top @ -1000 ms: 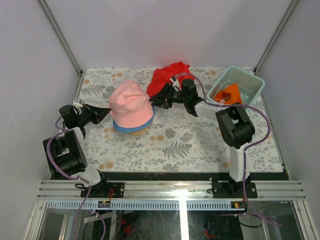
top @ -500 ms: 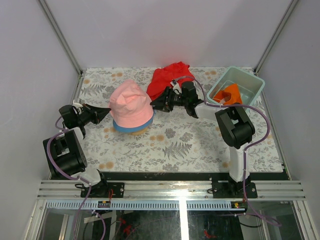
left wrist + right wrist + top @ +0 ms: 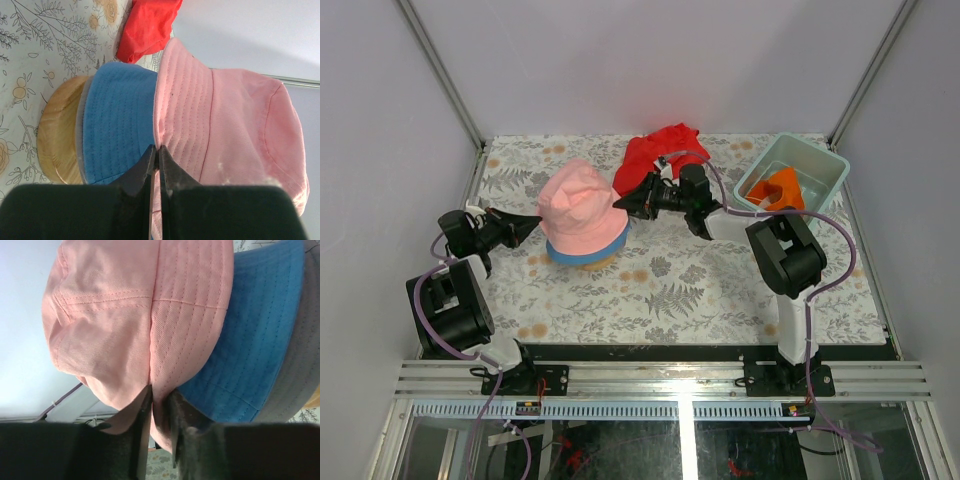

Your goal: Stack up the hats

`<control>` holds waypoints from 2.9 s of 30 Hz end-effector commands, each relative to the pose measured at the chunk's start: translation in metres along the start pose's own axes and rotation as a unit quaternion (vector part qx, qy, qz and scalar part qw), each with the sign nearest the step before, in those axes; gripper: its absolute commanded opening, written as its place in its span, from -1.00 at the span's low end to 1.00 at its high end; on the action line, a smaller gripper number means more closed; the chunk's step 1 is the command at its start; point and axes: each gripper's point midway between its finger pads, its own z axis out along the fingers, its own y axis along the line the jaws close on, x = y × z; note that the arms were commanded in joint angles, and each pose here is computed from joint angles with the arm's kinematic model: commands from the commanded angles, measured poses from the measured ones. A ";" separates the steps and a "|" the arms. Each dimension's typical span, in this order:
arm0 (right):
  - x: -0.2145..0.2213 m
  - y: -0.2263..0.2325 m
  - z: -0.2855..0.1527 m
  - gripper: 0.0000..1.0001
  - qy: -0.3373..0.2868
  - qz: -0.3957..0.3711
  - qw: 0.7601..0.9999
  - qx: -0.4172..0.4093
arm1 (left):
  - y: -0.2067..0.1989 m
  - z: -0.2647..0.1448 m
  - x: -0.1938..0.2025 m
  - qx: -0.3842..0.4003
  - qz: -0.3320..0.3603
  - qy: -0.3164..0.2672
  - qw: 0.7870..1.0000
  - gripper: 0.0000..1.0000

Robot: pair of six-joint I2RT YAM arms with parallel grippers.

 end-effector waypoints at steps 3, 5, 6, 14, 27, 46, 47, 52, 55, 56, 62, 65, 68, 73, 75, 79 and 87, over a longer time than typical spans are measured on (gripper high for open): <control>0.009 0.014 -0.003 -0.84 0.010 -0.010 0.999 -0.031 | 0.000 -0.001 -0.005 0.007 0.012 -0.010 1.000 -1.00; 0.011 0.007 -0.006 -0.99 0.009 -0.008 1.000 -0.021 | 0.001 -0.001 -0.004 0.006 0.012 -0.009 1.000 -1.00; 0.013 0.002 -0.008 -1.00 0.009 -0.006 1.000 -0.016 | 0.003 -0.001 -0.004 0.004 0.012 -0.009 1.000 -1.00; 0.025 -0.041 -0.023 -1.00 0.009 -0.002 0.999 0.043 | 0.026 -0.004 0.009 -0.019 0.002 0.000 1.000 -1.00; 0.028 -0.059 -0.027 -0.97 0.012 -0.029 0.996 0.083 | 0.084 -0.018 0.049 -0.095 -0.019 0.030 0.995 -1.00; 0.035 -0.016 -0.026 -0.56 0.019 -0.060 0.997 0.050 | 0.013 -0.014 0.021 -0.032 0.029 0.024 0.999 -0.71; 0.037 -0.017 -0.026 -0.57 0.020 -0.060 0.997 0.051 | 0.008 -0.015 0.020 -0.029 0.032 0.018 0.999 -0.64; 0.040 -0.014 -0.027 -0.57 0.019 -0.063 0.997 0.050 | -0.011 -0.024 0.009 -0.037 0.036 -0.015 0.999 -0.31; 0.044 -0.011 -0.026 -0.59 0.019 -0.067 0.996 0.052 | -0.015 -0.032 0.001 -0.046 0.022 -0.036 0.998 -0.16; 0.046 -0.010 -0.026 -0.59 0.019 -0.068 0.996 0.053 | -0.013 -0.036 -0.001 -0.057 0.010 -0.045 0.997 -0.15; 0.065 -0.019 -0.024 -0.57 0.026 -0.073 0.994 0.071 | 0.004 -0.063 -0.001 -0.091 -0.038 -0.079 0.992 -0.11; 0.068 -0.023 -0.022 -0.44 0.027 -0.074 0.994 0.074 | 0.012 -0.069 0.018 -0.096 -0.065 -0.069 0.991 -0.14; 0.070 -0.026 -0.019 -0.43 0.026 -0.074 0.994 0.077 | 0.028 -0.067 0.045 -0.104 -0.101 -0.046 0.988 -0.19; 0.078 -0.030 -0.011 -0.43 0.034 -0.074 0.994 0.080 | 0.037 -0.064 0.061 -0.074 -0.139 -0.047 0.986 -0.20; 0.082 -0.030 -0.008 -0.43 0.038 -0.074 0.993 0.079 | 0.035 -0.063 0.061 -0.066 -0.149 -0.048 0.985 -0.19; 0.089 -0.033 -0.006 -0.43 0.045 -0.074 0.993 0.083 | 0.015 -0.060 0.053 -0.038 -0.141 -0.047 0.988 -0.19; 0.089 -0.042 -0.002 -0.44 0.047 -0.074 0.991 0.098 | -0.012 -0.062 0.023 -0.046 -0.059 -0.082 0.994 -0.30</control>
